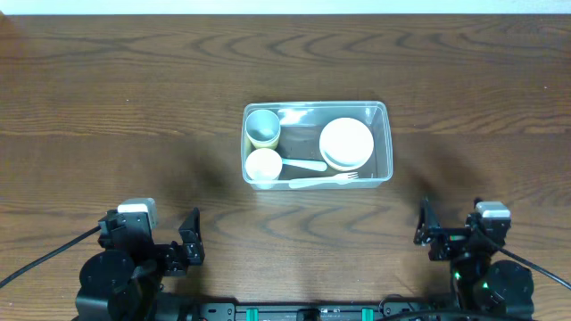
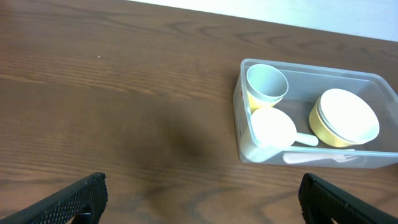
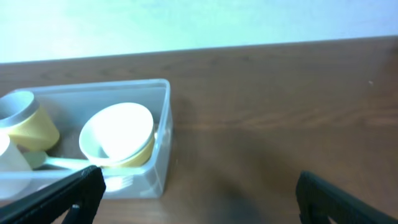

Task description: Pack container

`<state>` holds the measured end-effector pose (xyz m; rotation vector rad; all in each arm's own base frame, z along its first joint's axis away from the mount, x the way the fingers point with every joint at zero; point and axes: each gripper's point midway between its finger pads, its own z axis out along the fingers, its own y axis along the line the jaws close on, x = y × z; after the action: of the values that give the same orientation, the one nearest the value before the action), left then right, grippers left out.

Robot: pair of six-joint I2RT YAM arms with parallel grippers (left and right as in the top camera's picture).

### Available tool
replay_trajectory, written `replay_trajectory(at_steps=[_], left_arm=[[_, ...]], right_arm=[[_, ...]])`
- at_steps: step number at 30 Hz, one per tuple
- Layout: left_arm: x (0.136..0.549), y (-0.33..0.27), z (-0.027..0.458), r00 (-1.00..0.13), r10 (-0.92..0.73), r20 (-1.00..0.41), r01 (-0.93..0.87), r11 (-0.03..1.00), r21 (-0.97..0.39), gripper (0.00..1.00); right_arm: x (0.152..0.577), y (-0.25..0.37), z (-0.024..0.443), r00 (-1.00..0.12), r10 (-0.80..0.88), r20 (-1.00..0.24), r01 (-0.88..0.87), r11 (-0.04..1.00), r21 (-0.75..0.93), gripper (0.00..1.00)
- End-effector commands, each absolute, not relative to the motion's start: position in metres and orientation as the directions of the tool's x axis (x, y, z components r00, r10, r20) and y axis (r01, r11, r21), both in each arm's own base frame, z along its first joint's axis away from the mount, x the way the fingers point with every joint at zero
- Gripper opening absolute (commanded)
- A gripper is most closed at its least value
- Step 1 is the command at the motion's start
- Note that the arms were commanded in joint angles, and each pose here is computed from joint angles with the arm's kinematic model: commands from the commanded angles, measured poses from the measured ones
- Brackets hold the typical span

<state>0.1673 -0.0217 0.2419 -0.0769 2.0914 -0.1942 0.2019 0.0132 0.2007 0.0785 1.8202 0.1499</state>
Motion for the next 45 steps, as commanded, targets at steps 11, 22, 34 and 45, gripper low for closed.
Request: replay_trajectory(at_steps=[11, 22, 34, 45], left_arm=[[0.168, -0.022, 0.241, -0.504, -0.140, -0.852, 0.023, 0.984, -0.175, 0.98], [0.168, -0.022, 0.241, -0.504, -0.140, -0.852, 0.023, 0.984, -0.175, 0.98], [0.168, -0.022, 0.241, -0.504, -0.140, -0.852, 0.023, 0.984, -0.175, 0.98], [0.168, -0.022, 0.241, -0.504, -0.140, -0.852, 0.023, 0.984, -0.175, 0.98]], right_arm=[[0.240, 0.022, 0.217, 0.112, -0.115, -0.987, -0.078, 0.989, -0.124, 0.99], [0.245, 0.023, 0.157, -0.057, -0.161, -0.985, -0.102, 0.983, -0.154, 0.99], [0.245, 0.023, 0.157, -0.059, -0.161, -0.985, -0.101, 0.983, -0.154, 0.99], [0.245, 0.023, 0.157, -0.059, -0.161, -0.985, -0.101, 0.983, -0.154, 0.99]])
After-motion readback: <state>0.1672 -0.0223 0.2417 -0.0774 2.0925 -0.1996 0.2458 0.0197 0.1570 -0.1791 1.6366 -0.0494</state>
